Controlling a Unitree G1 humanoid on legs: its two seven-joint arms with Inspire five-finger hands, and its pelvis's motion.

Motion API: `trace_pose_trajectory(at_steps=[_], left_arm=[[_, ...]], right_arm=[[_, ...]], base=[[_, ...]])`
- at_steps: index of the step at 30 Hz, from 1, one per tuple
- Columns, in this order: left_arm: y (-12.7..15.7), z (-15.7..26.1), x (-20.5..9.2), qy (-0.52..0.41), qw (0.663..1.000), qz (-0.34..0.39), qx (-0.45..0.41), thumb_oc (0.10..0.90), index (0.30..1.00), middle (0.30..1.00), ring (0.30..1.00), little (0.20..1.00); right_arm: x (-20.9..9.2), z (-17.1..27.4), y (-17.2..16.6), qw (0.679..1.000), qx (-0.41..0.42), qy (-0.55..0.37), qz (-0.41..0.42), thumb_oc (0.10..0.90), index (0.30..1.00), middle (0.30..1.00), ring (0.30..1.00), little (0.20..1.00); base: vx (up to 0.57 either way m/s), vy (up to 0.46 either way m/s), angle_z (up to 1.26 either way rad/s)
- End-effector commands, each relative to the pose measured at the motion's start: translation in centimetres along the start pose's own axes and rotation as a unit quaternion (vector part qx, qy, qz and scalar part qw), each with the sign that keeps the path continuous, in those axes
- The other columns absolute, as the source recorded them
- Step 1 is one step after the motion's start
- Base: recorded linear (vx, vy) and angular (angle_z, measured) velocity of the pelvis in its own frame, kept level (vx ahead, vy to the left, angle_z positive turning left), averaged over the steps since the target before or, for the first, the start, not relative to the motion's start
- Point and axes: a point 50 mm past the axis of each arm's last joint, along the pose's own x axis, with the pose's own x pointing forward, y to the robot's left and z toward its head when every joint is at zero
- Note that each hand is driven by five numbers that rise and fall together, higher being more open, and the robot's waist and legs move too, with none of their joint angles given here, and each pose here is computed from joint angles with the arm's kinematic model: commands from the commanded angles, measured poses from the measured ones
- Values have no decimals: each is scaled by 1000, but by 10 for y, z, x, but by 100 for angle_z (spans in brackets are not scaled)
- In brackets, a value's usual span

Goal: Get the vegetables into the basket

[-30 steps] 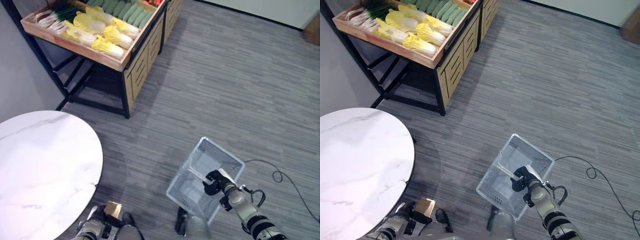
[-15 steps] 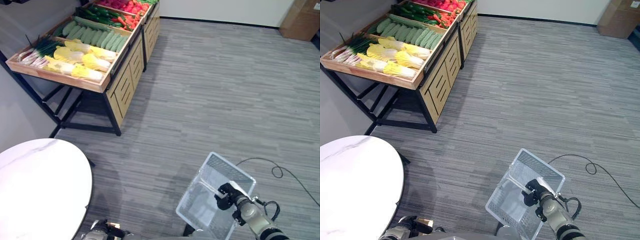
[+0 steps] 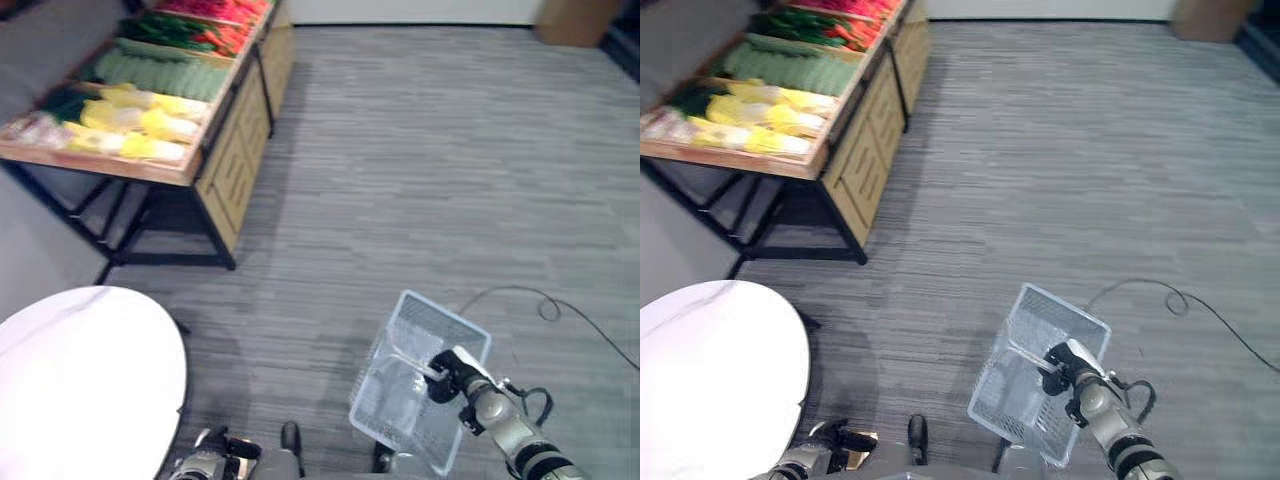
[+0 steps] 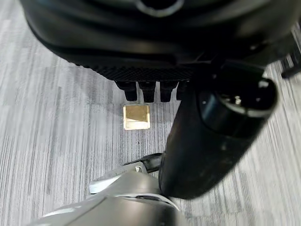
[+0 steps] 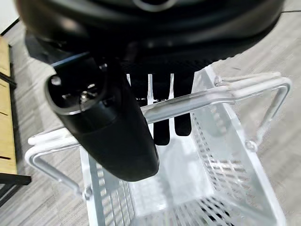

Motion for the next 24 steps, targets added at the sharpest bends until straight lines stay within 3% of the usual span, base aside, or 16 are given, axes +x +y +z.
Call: trace_pose_trajectory(at_steps=[1, 14, 17, 24], left_arm=[[12, -10, 1, 18, 999, 23, 26, 900, 1000, 1000, 1000, 1000], [22, -9, 2, 17, 999, 38, 31, 900, 1000, 1000, 1000, 1000], [21, -17, 1, 32, 998, 37, 30, 900, 1000, 1000, 1000, 1000], [21, -28, 1, 46, 998, 32, 37, 900, 1000, 1000, 1000, 1000]], right_arm=[[7, 49, -32, 995, 9, -87, -57, 400, 300, 300, 300, 300], [10, 41, -8, 997, 41, -63, -22, 400, 300, 300, 300, 300], [9, 15, 8, 995, 100, -10, -6, 400, 300, 300, 300, 300], [4, -21, 22, 989, 130, 64, 4, 400, 300, 300, 300, 300]], base=[[35, 110, -30], [60, 80, -13], [95, 43, -19], [33, -21, -2]])
